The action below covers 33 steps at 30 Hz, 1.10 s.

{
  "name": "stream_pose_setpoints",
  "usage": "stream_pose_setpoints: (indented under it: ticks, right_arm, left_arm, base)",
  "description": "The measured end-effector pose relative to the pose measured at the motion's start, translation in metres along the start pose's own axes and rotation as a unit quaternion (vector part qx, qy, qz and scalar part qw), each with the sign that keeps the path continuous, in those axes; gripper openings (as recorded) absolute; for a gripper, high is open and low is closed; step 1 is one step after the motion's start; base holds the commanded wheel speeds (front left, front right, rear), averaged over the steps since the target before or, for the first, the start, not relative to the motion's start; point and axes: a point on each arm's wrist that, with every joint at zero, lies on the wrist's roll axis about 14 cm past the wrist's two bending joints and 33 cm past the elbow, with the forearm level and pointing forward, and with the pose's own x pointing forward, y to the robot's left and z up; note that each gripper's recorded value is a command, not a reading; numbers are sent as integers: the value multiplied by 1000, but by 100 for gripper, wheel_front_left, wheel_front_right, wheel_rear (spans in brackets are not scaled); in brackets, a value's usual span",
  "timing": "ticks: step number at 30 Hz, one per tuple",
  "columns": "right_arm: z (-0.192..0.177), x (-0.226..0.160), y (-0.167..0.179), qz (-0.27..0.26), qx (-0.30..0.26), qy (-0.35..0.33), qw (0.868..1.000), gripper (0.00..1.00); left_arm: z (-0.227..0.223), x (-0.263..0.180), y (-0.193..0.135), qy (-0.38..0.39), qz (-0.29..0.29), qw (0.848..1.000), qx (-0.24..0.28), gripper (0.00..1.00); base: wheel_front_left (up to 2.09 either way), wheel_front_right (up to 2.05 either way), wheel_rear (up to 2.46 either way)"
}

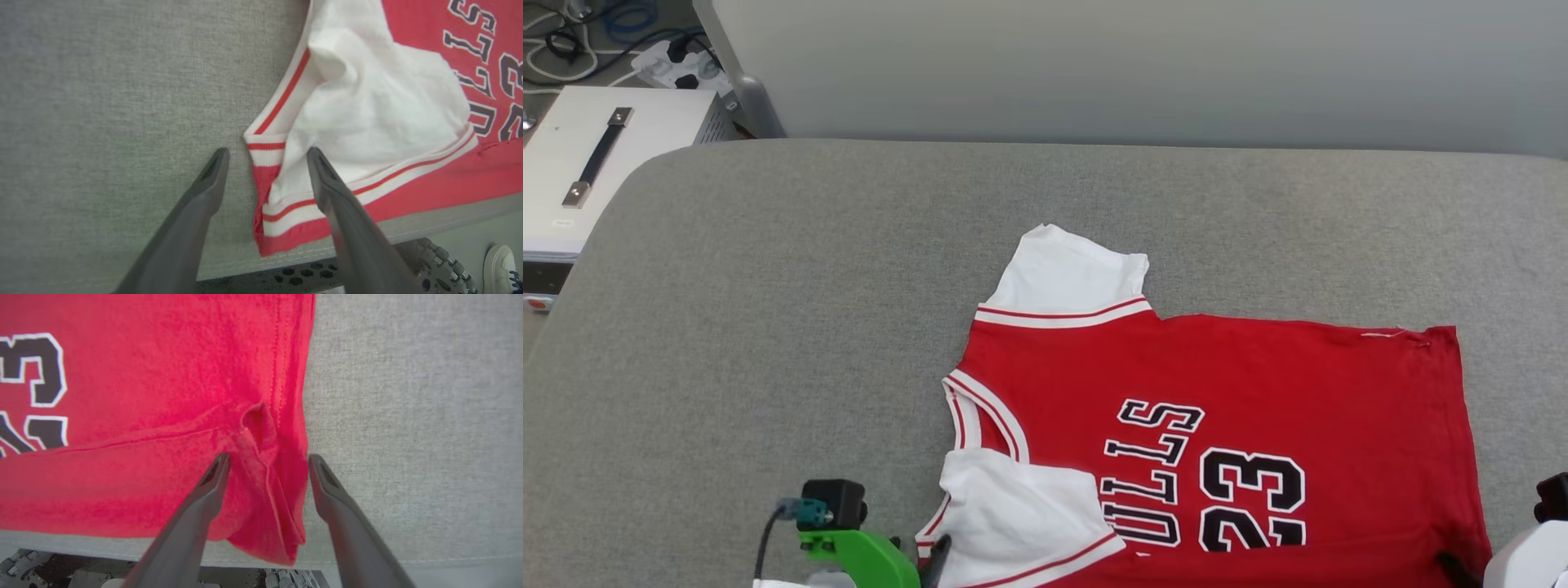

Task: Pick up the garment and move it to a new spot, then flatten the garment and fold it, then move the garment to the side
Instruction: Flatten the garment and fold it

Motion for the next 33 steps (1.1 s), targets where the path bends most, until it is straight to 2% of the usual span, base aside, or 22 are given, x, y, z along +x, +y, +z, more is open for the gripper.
stream_pose_setpoints:
  ticks: [3, 7, 13, 16, 19, 24, 29, 33]
  right_arm:
    - [16, -7, 4, 6, -9, -41, 999, 100]
    - [58, -23, 9, 12, -26, -137, 990, 100]
    - [107, -53, 22, 23, -45, -271, 961, 100]
    - [125, -71, 27, 25, -46, -342, 938, 100]
    - [136, -84, 37, 38, -34, -398, 916, 100]
    - [141, -99, 48, 48, -22, -459, 887, 100]
    - [137, -101, 53, 49, -10, -482, 875, 100]
    - [134, -98, 57, 51, -1, -486, 873, 100]
  left_arm:
    - [25, -5, 2, -55, 7, 998, -5, 100]
    - [62, -17, -6, -140, -5, 990, 7, 100]
    - [125, -42, -24, -295, -26, 954, 44, 100]
    - [141, -53, -29, -352, -29, 934, 53, 100]
    - [148, -57, -36, -382, -35, 922, 48, 100]
    - [149, -58, -43, -398, -44, 915, 55, 100]
    - [158, -64, -49, -426, -48, 902, 61, 100]
    - [161, -61, -52, -432, -51, 898, 67, 100]
  base:
    - [0, 0, 0]
    - [0, 0, 0]
    - [0, 0, 0]
    - [0, 0, 0]
    - [0, 0, 0]
    - [0, 0, 0]
    - [0, 0, 0]
    - [0, 0, 0]
